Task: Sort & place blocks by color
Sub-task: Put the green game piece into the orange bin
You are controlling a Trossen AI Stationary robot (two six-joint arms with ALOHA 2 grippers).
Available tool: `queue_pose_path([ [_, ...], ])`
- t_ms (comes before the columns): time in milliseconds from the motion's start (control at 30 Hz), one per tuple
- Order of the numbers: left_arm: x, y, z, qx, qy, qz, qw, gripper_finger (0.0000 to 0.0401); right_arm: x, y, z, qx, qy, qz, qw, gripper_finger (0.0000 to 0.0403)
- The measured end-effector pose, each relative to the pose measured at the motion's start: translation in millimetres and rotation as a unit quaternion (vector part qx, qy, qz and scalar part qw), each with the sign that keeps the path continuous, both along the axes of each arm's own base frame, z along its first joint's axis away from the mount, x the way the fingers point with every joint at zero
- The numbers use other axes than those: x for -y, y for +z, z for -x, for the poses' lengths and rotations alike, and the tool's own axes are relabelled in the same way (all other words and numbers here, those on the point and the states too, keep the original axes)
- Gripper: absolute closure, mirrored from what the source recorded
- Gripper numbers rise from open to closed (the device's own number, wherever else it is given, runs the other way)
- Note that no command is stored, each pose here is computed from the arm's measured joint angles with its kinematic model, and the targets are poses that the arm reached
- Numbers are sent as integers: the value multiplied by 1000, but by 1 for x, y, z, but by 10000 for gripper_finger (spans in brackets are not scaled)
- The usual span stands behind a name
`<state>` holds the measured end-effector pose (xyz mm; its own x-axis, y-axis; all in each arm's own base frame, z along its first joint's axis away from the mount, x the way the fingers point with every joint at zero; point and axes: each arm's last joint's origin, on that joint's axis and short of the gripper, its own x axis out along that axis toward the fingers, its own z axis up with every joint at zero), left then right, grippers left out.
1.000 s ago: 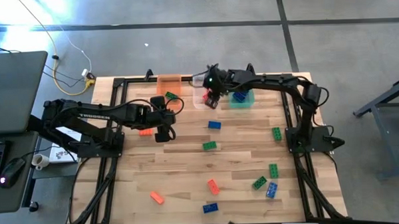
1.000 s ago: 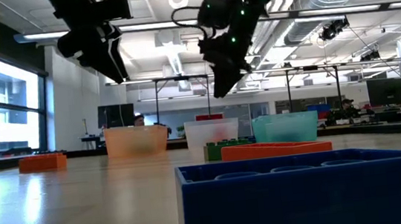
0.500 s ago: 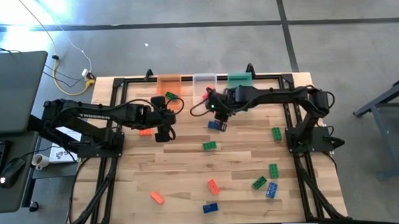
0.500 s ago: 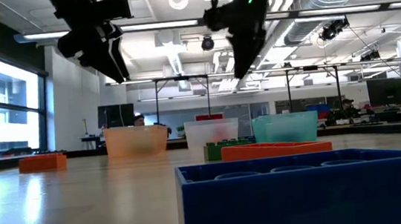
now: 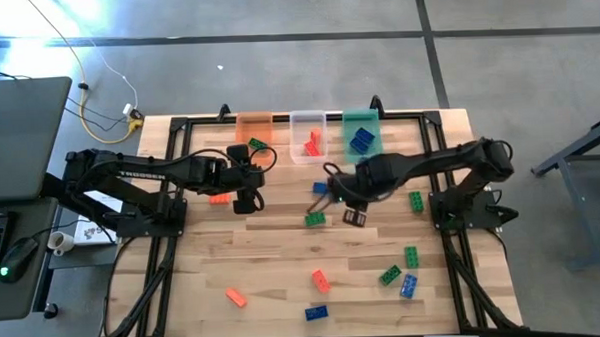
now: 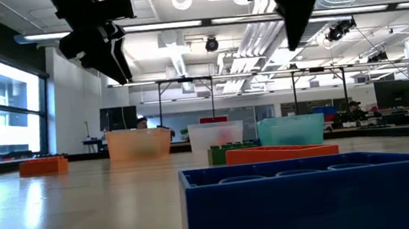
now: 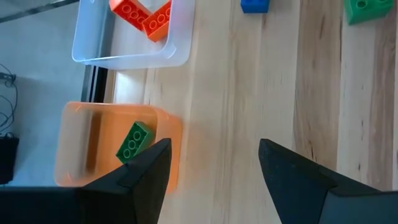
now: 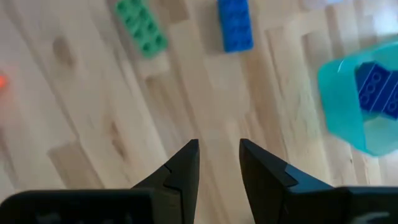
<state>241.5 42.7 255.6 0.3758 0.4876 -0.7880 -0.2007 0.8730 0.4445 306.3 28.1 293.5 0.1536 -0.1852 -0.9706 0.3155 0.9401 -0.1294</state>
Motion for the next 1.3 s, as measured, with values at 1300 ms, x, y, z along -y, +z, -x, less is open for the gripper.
queue_pose_path([
  [1300,-1,3,-6,37,0,-3,999,172,-142,-48,79,-128,230,8,965,182],
])
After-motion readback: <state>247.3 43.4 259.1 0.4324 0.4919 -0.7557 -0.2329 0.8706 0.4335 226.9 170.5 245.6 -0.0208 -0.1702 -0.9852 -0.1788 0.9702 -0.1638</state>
